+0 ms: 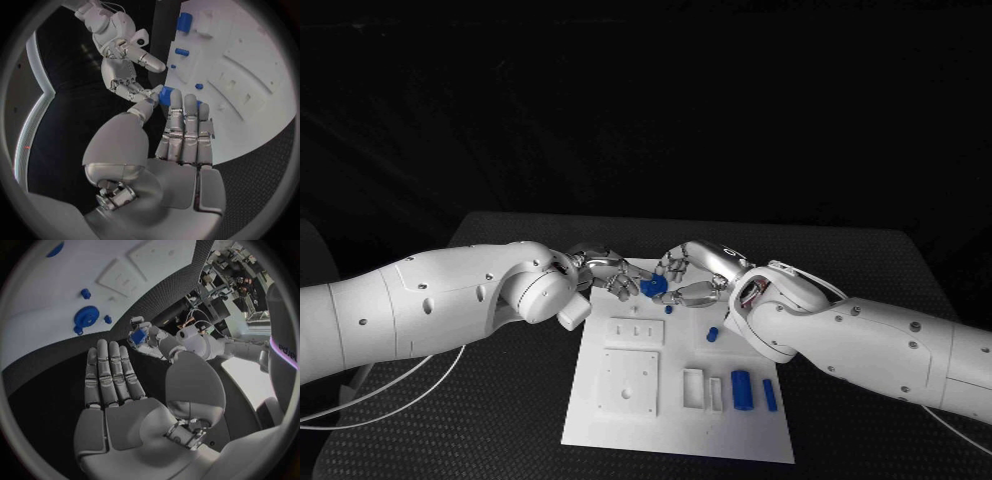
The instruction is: Assemble the parts on the task board
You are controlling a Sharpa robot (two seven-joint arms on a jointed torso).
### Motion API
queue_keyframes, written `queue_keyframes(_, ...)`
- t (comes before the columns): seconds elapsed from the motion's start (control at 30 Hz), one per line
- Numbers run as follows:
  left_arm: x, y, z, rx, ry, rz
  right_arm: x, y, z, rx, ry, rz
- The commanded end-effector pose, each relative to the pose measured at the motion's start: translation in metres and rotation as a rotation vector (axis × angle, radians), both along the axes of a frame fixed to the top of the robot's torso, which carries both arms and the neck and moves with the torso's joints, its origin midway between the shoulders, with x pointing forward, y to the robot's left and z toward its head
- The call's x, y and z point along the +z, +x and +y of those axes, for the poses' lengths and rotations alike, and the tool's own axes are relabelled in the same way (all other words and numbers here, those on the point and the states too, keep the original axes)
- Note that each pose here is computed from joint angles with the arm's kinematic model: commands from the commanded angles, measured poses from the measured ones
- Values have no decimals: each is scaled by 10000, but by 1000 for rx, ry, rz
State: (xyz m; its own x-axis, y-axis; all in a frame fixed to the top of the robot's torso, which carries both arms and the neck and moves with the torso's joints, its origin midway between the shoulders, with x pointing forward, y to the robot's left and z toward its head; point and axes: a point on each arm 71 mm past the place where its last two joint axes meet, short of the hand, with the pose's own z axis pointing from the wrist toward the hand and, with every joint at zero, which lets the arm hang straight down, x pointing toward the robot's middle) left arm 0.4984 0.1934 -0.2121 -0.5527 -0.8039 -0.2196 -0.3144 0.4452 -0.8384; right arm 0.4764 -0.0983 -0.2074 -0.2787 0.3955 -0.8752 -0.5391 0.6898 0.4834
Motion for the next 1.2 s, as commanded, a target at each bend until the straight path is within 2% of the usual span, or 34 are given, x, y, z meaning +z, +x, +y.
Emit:
queue_keyframes(0.03,42,26,20,65,-43,-31,-39,39,-85,-54,93,127)
queue_keyframes(0.27,77,41,51,148,-97,-63,-124,91,-204,-148,205,316)
queue_keyframes(0.53,84,44,15,173,-119,-66,-160,97,-109,-212,282,417)
queue_keyframes(0.6,82,44,1,173,-121,-62,-158,93,-70,-218,292,422)
queue_keyframes(0.8,78,46,-24,178,-122,-58,-130,112,4,-252,324,385)
queue_keyframes(0.97,75,42,-47,172,-122,-53,-110,129,20,-255,337,352)
queue_keyframes(1.2,72,25,-80,157,-124,-44,-102,139,40,-242,341,336)
